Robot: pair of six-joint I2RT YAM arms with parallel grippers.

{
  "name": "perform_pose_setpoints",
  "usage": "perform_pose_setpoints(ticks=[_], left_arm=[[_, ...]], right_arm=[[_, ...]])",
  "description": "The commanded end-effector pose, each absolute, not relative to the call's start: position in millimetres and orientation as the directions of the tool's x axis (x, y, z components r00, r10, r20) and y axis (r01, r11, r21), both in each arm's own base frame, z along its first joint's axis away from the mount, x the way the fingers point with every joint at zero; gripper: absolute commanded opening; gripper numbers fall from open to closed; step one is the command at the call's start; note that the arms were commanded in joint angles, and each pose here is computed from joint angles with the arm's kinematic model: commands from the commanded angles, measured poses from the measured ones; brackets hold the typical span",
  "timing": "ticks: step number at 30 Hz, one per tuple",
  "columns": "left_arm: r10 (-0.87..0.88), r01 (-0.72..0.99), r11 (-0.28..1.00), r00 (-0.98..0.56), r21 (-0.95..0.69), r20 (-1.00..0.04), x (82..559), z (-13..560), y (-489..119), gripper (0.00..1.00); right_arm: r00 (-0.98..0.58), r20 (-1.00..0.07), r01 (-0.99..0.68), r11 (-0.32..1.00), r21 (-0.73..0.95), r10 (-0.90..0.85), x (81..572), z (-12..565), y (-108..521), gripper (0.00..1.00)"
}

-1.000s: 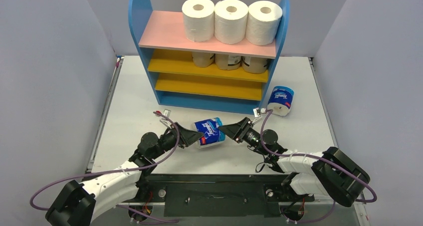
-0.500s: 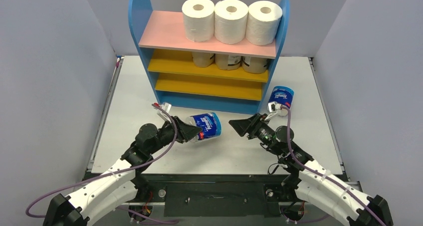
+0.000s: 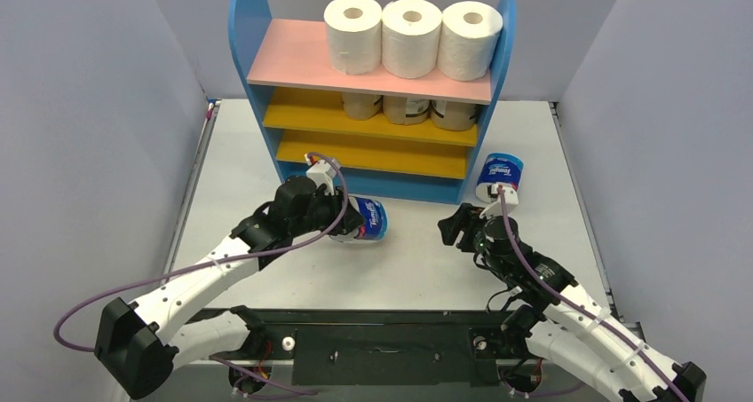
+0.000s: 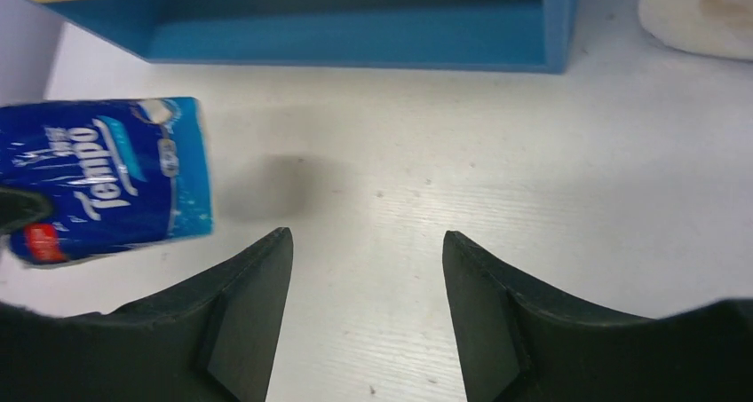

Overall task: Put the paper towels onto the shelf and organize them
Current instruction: Adjust the paper towel at the center of the board, then pick up the paper towel from the center of the board.

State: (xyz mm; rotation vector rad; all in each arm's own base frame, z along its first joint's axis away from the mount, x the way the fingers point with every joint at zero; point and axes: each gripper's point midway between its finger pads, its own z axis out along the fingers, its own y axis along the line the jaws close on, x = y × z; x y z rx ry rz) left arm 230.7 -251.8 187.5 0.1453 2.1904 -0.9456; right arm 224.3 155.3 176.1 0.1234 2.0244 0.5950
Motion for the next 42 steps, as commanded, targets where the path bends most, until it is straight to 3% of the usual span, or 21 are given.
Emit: perform_pose_setpoints(ticks=[1,12,19,27,31,37,42], left_arm=[[-0.039,0.441,0.776,-0.681,-0.452,-0.732,236.8,205.4,-255.3,0.33],[0.28,0.6,0.757,-0.655,-0.258,-0.701,212.7,173.7,-312.2,0.37],[0.366,0.629,0.75,-0.653,-0.206,-0.663,201.7,145.6,-333.1,0.39],[0.44,0.679,0.721,-0.605,-0.141,-0.664,189.1,143.6,-347.9,0.55],[0.427,0.676,0.723,-0.598,-0.142,-0.678,186.8,151.5,-349.4,0.7],[0.328,0.65,0.739,-0.577,-0.177,-0.748,189.0,191.8,-341.5,0.84],[0.161,0.565,0.795,-0.547,-0.22,-0.822,196.8,233.6,-311.5,0.92]], right_arm=[[-0.521,-0.812,-0.054,0.939,0.338,0.262,225.8,155.6,128.2,0.58],[-0.521,-0.821,-0.038,0.955,0.295,0.233,224.5,147.5,120.6,0.56],[-0.521,-0.82,-0.041,0.952,0.302,0.238,222.0,144.8,120.2,0.55],[-0.53,-0.813,-0.032,0.952,0.304,0.242,222.3,140.2,121.6,0.55],[-0.524,-0.814,-0.036,0.948,0.315,0.251,222.7,141.1,123.2,0.55],[-0.466,-0.84,-0.093,0.929,0.358,0.277,222.6,163.4,129.1,0.55],[-0.531,-0.827,-0.178,0.931,0.32,0.183,218.8,170.2,150.1,0.56]])
